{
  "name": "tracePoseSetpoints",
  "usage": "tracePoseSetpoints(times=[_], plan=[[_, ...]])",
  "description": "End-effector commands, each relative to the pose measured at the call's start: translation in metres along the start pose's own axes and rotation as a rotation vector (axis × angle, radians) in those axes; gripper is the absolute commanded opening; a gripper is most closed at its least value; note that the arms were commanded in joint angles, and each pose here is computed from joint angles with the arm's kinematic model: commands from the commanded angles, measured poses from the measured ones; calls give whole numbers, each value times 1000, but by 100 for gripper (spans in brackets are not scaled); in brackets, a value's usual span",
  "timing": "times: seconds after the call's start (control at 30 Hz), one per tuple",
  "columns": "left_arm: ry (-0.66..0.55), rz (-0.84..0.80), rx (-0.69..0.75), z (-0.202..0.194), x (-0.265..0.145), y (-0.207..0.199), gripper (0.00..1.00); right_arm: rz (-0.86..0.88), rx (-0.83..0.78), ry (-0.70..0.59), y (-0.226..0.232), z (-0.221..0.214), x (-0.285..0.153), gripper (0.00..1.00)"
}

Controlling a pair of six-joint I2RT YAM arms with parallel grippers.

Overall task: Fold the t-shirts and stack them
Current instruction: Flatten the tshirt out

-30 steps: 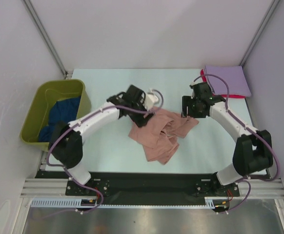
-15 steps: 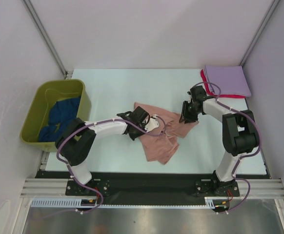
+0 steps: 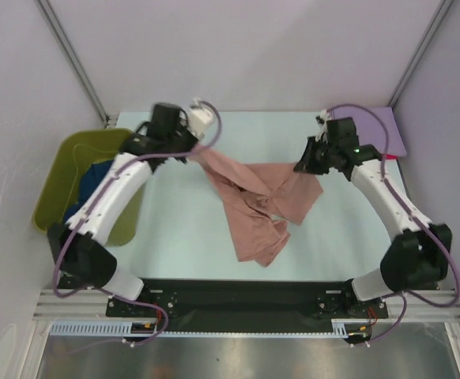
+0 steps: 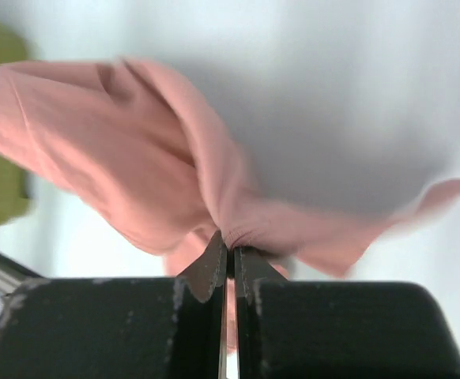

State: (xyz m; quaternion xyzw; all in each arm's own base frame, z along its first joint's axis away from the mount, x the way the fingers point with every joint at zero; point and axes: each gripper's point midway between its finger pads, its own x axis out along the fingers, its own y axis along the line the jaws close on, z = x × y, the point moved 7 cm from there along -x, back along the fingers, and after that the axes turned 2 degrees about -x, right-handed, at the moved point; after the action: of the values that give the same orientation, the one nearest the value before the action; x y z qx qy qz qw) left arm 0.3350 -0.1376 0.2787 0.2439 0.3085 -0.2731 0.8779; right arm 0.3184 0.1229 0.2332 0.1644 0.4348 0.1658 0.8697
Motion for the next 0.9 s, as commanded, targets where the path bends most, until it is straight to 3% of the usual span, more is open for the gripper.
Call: tracePoseSetpoints(times=[0.0,0.13,0.3,0.43,0.57,0.67,0.7,0.77,0.8,0.83,0.87], plan=[[-168,227,-85,33,-97,51,0,156,-188,-216,64,34,-96,0],[-326,514,-185,54,-187,109,0,351,-356,-313,119,29,-164,0],[-501,788,-259,71,-280,144,0,724,-452,-431,178,5,-242,0],[-619,877,-258,92,-308,160,0,891,-407,-445,198,-7,-256,0],[-735,726,-260,121,-282,165,0,894,-272,-414,195,-13,-233,0],[-690,621,-210,141,-217,162,0,671,-105,-427,173,-7,-196,0],[-645,560,-173,153,-175,150,0,601,-15,-410,164,-6,-184,0],[-609,539,-128,165,-134,141,0,428,163,-415,131,-2,-163,0],[-613,497,-109,177,-118,128,0,362,273,-358,111,-14,-136,0],[-550,454,-102,178,-70,124,0,341,328,-375,100,-15,-131,0],[-527,434,-102,180,-51,119,0,271,411,-394,75,-15,-119,0]])
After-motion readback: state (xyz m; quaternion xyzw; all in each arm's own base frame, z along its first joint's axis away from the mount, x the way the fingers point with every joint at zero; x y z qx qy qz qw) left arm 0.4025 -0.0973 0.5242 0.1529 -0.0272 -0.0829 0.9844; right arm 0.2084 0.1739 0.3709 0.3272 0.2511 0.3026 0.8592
